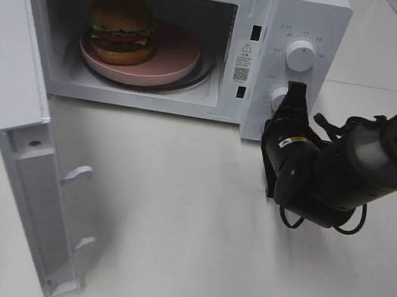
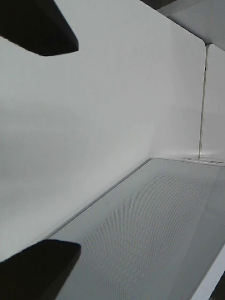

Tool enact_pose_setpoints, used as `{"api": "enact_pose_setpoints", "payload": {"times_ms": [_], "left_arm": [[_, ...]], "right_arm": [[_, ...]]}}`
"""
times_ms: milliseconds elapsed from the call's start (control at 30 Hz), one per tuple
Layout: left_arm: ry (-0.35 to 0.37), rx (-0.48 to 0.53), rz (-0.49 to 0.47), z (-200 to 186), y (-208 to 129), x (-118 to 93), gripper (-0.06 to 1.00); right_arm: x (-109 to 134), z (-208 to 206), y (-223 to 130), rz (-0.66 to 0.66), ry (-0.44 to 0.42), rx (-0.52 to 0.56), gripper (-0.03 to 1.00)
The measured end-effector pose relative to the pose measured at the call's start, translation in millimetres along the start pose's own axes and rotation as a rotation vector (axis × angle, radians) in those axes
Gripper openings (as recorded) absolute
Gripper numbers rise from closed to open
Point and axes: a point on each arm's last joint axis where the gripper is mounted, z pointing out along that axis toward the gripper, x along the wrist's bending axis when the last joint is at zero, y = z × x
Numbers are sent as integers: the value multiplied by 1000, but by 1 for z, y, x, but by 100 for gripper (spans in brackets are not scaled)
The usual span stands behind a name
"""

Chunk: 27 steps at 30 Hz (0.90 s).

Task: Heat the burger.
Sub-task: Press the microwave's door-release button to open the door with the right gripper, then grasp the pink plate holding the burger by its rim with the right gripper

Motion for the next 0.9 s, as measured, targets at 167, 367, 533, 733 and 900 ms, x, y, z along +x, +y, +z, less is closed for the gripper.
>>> {"api": "enact_pose_setpoints", "payload": {"times_ms": [167, 367, 533, 733, 900], "left_arm": [[0, 0, 0, 0, 0, 0, 99], [0, 0, 0, 0, 0, 0, 99], [0, 0, 0, 0, 0, 0, 99], [0, 0, 0, 0, 0, 0, 99], [0, 0, 0, 0, 0, 0, 99]], "right_arm": [[3, -11, 4, -43, -10, 13, 3], [-3, -36, 14, -183, -112, 76, 3], [4, -55, 14, -373, -139, 176, 3], [19, -74, 9, -729, -143, 336, 3], [23, -90, 7, -1032, -158, 477, 3]]}}
